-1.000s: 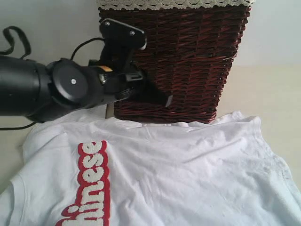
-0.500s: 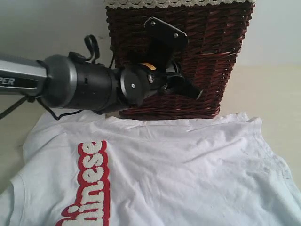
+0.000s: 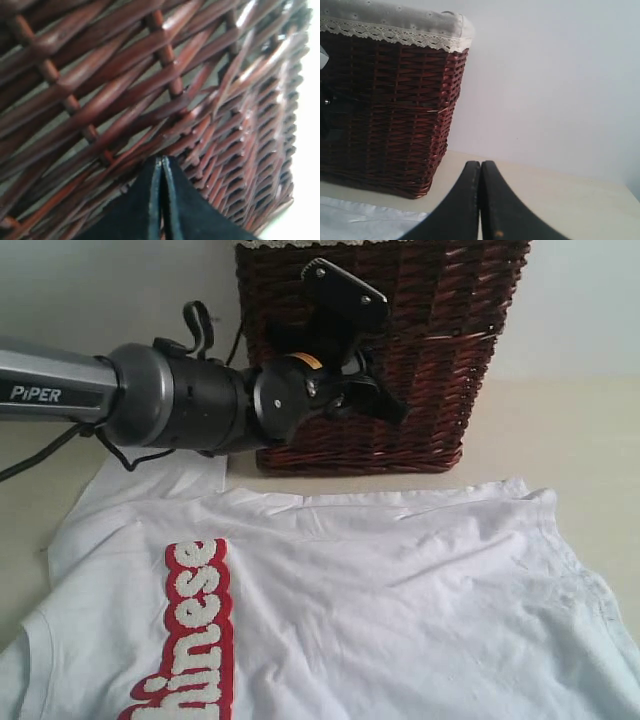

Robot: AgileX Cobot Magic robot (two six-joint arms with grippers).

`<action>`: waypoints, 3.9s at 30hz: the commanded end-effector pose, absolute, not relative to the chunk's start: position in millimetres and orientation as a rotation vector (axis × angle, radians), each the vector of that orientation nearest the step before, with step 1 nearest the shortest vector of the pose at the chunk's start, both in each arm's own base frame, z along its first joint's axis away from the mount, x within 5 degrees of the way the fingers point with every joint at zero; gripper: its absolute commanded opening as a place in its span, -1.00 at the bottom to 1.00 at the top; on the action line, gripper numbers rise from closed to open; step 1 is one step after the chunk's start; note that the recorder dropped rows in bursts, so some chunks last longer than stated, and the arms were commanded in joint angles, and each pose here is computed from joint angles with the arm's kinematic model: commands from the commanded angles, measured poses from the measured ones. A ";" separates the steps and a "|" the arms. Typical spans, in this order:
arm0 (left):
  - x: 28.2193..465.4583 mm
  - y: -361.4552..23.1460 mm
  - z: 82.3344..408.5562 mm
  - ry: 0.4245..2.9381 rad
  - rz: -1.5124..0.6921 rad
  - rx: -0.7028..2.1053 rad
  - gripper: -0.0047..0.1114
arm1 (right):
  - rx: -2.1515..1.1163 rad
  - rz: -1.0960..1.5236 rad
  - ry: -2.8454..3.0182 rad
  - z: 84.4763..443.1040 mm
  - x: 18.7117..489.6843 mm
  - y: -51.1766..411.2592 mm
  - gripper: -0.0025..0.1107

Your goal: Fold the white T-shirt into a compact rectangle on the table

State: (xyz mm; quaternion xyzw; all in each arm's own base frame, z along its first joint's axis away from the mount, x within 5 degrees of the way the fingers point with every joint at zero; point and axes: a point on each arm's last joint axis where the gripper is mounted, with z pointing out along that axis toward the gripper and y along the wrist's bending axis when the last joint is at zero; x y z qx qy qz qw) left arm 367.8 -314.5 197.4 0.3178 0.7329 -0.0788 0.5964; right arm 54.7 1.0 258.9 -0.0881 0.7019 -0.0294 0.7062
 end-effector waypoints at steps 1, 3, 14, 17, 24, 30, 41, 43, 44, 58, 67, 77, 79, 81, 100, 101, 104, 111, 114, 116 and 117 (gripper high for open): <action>386.7 -294.2 192.2 1.740 -0.159 0.670 -0.92 | -0.197 -0.074 1.553 258.9 54.1 0.7 -0.96; 386.0 -293.9 188.6 1.774 -0.171 0.700 -0.92 | -0.197 -0.074 1.553 258.9 54.1 0.7 -0.96; 349.7 -277.6 308.8 1.640 -0.302 0.686 -0.92 | -0.197 -0.074 1.553 258.9 54.1 0.7 -0.96; 324.6 -266.5 333.8 1.686 -0.392 0.743 -0.92 | -0.197 -0.074 1.553 258.9 54.1 0.7 -0.96; 245.1 -221.5 282.1 2.026 -0.536 0.807 -0.92 | -0.197 -0.074 1.553 258.9 54.1 0.7 -0.96; 185.9 -194.1 189.0 2.281 -0.489 0.751 -0.92 | -0.197 -0.074 1.553 258.9 54.1 0.7 -0.96; 208.4 -190.7 160.7 2.100 -0.327 0.523 -0.92 | -0.197 -0.074 1.553 258.9 54.1 0.7 -0.96; 215.2 -191.3 151.3 2.061 -0.278 0.502 -0.92 | -0.197 -0.074 1.553 258.9 54.1 0.7 -0.96; 218.8 -192.5 148.7 2.039 -0.260 0.492 -0.92 | -0.197 -0.074 1.553 258.9 54.1 0.7 -0.96; 283.5 -236.4 113.5 2.159 -0.268 0.526 -0.92 | -0.197 -0.074 1.553 258.9 54.1 0.7 -0.96; 323.1 -241.2 80.2 2.294 -0.260 0.554 -0.92 | -0.197 -0.074 1.553 258.9 54.1 0.7 -0.96; 356.5 -257.9 49.7 2.295 -0.243 0.691 -0.92 | -0.197 -0.074 1.553 258.9 54.1 0.7 -0.96; 363.1 -259.6 49.2 2.277 -0.240 0.701 -0.92 | -0.197 -0.074 1.553 258.9 54.1 0.7 -0.96; 368.1 -260.2 50.6 2.265 -0.239 0.700 -0.92 | -0.197 -0.074 1.553 258.9 54.1 0.7 -0.96; 352.4 -253.4 223.3 2.069 -0.387 0.670 -0.92 | -0.197 -0.074 1.553 258.9 54.1 0.7 -0.96; 347.3 -251.6 232.6 2.080 -0.399 0.687 -0.92 | -0.197 -0.074 1.553 258.9 54.1 0.7 -0.96; 329.5 -241.4 259.8 2.068 -0.416 0.713 -0.92 | -0.197 -0.074 1.553 258.9 54.1 0.7 -0.96; 278.3 -207.9 277.3 2.029 -0.338 0.839 -0.92 | -0.197 -0.074 1.553 258.9 54.1 0.7 -0.96; 248.4 -190.6 263.7 2.022 -0.297 0.902 -0.92 | -0.197 -0.074 1.553 258.9 54.1 0.7 -0.96; 231.0 -176.9 258.1 2.021 -0.297 0.888 -0.92 | -0.197 -0.074 1.553 258.9 54.1 0.7 -0.96; 221.5 -169.5 253.9 2.025 -0.296 0.885 -0.92 | -0.197 -0.074 1.553 258.9 54.1 0.7 -0.96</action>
